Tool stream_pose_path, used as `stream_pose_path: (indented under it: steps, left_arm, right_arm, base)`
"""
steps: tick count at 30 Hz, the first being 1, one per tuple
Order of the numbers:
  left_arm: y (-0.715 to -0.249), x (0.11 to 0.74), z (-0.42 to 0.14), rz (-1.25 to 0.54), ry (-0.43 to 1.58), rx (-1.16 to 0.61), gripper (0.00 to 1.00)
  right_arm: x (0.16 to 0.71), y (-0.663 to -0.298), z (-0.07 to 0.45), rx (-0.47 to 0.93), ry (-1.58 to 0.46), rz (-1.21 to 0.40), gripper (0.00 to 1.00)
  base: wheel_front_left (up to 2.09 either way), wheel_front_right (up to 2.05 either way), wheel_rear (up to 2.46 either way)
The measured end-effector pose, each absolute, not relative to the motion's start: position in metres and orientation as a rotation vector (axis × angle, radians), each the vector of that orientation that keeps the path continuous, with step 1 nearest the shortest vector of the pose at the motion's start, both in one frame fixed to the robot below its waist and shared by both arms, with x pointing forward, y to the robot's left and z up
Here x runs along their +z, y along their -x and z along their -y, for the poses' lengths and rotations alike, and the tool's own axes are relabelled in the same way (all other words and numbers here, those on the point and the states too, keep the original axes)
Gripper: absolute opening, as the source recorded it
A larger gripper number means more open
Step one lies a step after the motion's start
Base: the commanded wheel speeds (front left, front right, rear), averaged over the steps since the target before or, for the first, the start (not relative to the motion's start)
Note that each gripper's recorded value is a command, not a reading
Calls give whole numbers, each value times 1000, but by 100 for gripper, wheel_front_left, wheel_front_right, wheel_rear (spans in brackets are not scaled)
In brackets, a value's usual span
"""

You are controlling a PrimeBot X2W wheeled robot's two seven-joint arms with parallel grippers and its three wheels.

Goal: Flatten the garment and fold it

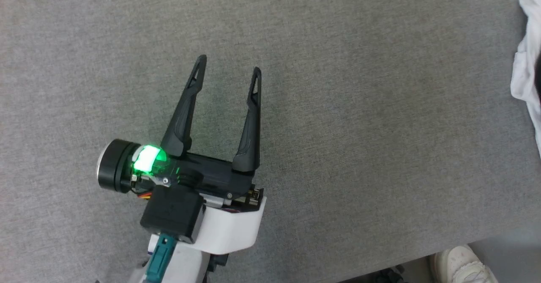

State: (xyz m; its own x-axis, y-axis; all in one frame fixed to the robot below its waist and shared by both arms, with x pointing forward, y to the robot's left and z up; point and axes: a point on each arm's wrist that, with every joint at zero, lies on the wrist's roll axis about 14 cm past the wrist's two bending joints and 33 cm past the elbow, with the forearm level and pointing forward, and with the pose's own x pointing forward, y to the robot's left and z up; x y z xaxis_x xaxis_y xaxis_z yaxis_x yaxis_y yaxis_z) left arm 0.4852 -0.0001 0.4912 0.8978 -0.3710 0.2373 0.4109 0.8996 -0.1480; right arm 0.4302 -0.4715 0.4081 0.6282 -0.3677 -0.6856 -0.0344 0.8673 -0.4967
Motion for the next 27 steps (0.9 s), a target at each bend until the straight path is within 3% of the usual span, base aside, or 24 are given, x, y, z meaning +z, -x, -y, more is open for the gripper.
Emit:
stream_pose_path:
  steps: [1,2,13,20,27]
  left_arm:
    - [-485,493,0,209,196,-405,100]
    - [-485,494,0,212,194,-403,100]
    - [-475,521,-8,247,203,-379,100]
    - [-457,539,-25,253,215,-340,100]
    - [-435,556,-46,262,214,-289,100]
  right_arm:
    - [409,-429,473,-204,499,-879,98]
    - [410,-427,474,-208,497,-876,100]
    - [446,-434,472,-233,422,-724,100]
    - [486,-454,435,-186,270,-452,100]
    - [529,-446,383,-115,128,-147,100]
  base:
    - [0,0,0]
    - [0,0,0]
    - [0,0,0]
    - [0,0,0]
    - [0,0,0]
